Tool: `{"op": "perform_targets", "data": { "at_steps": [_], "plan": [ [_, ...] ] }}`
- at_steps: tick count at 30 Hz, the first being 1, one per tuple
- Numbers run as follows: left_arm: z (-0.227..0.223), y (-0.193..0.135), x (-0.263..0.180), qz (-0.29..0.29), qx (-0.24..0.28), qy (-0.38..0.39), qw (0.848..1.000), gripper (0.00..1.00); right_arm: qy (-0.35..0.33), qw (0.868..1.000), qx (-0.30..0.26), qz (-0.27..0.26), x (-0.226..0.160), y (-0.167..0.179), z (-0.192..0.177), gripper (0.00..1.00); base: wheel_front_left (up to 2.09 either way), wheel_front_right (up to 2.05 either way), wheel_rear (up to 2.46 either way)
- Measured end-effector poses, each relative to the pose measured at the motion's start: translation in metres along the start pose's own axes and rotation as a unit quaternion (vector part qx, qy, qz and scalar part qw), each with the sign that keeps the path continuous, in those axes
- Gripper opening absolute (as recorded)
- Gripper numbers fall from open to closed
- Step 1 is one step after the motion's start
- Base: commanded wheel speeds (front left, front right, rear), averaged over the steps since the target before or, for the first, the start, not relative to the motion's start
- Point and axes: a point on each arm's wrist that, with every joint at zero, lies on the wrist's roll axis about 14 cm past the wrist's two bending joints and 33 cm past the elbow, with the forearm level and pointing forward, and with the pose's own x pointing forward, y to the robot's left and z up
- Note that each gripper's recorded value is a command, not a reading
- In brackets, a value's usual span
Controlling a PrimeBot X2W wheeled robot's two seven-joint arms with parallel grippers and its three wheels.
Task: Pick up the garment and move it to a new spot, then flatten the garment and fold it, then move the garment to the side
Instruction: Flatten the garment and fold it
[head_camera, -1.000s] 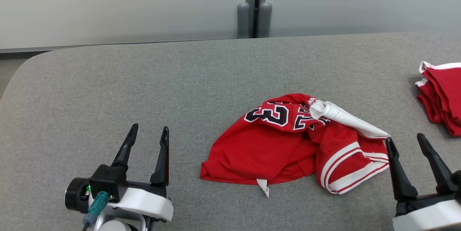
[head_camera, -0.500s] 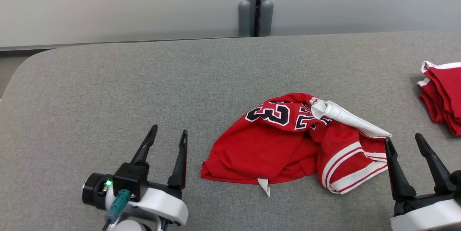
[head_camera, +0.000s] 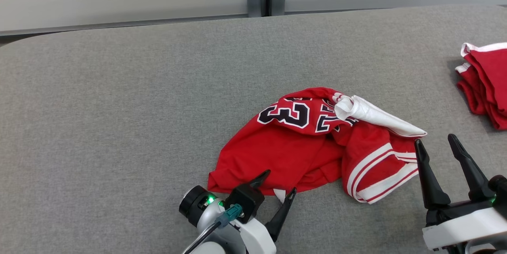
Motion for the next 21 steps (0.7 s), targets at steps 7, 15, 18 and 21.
{"op": "perform_targets", "data": {
  "at_steps": [7, 15, 18, 21],
  "plan": [
    [-0.028, -0.007, 0.02, -0.035, 0.007, 0.052, 0.998, 0.71, 0.006, 1.0, 0.009, -0.02, 0.0, -0.013, -0.008, 1.0, 0.0, 0.0, 0.0],
    [-0.006, 0.016, 0.035, -0.001, 0.008, -0.002, 1.0, 0.0, 0.011, 0.999, 0.018, -0.038, 0.0, -0.025, -0.015, 1.0, 0.0, 0.0, 0.0],
    [0.014, 0.032, 0.034, 0.023, 0.016, -0.038, 0.999, 0.0, 0.01, 0.999, 0.022, -0.037, 0.002, -0.024, -0.016, 1.0, 0.0, 0.0, 0.0],
    [0.037, 0.049, 0.027, 0.049, 0.027, -0.074, 0.996, 0.0, 0.01, 0.999, 0.026, -0.034, 0.005, -0.022, -0.017, 1.0, 0.0, 0.0, 0.0]
  ]
}}
